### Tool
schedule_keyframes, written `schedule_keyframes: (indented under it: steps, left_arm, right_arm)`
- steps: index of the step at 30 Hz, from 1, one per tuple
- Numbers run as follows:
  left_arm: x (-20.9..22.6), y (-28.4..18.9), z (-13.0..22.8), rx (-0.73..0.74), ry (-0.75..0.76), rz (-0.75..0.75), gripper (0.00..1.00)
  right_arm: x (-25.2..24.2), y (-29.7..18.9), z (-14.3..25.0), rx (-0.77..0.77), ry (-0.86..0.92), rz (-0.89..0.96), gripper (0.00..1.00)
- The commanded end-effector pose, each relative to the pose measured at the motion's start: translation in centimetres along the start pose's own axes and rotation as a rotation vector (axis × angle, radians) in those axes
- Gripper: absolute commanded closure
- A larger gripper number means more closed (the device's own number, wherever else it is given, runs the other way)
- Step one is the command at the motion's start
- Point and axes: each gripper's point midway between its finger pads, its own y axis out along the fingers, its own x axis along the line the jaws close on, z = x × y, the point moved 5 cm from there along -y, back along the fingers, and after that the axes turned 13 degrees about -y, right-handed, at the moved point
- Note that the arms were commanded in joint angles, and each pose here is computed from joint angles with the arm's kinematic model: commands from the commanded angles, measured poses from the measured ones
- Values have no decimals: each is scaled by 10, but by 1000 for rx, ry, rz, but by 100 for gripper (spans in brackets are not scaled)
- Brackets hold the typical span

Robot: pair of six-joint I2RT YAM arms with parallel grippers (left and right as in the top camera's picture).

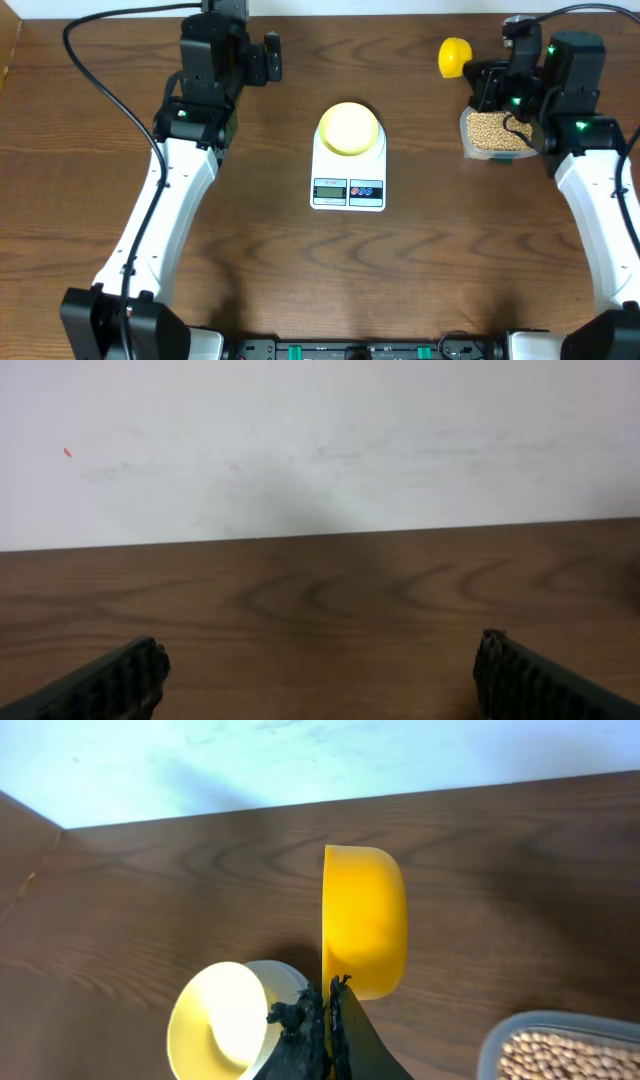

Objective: Scoop item into bowl and weigh 50g on scale

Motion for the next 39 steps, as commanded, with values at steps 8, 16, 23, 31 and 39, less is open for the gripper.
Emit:
schedule_keyframes:
  steps: [8,16,23,31,39]
  left_arm:
    - [-2,1,-12,-52,-67,3,1]
    - [24,2,-15,-50,-176,-52,1]
    - [87,-1,-8,11,-224,-206,1]
    - [219,-9,-35,-208,-323,-566,1]
    - [300,7,-33,-337,-375,-668,1]
  right_arm:
    - [-14,-15,-8,-20,-1,47,99]
    - [-14,-15,-6,-10,-9,47,99]
    - [-19,-15,-6,-9,-12,94,99]
    - [-37,-18,-27,-107,-54,241,99]
    - [-46,-23,-41,-181,-29,317,99]
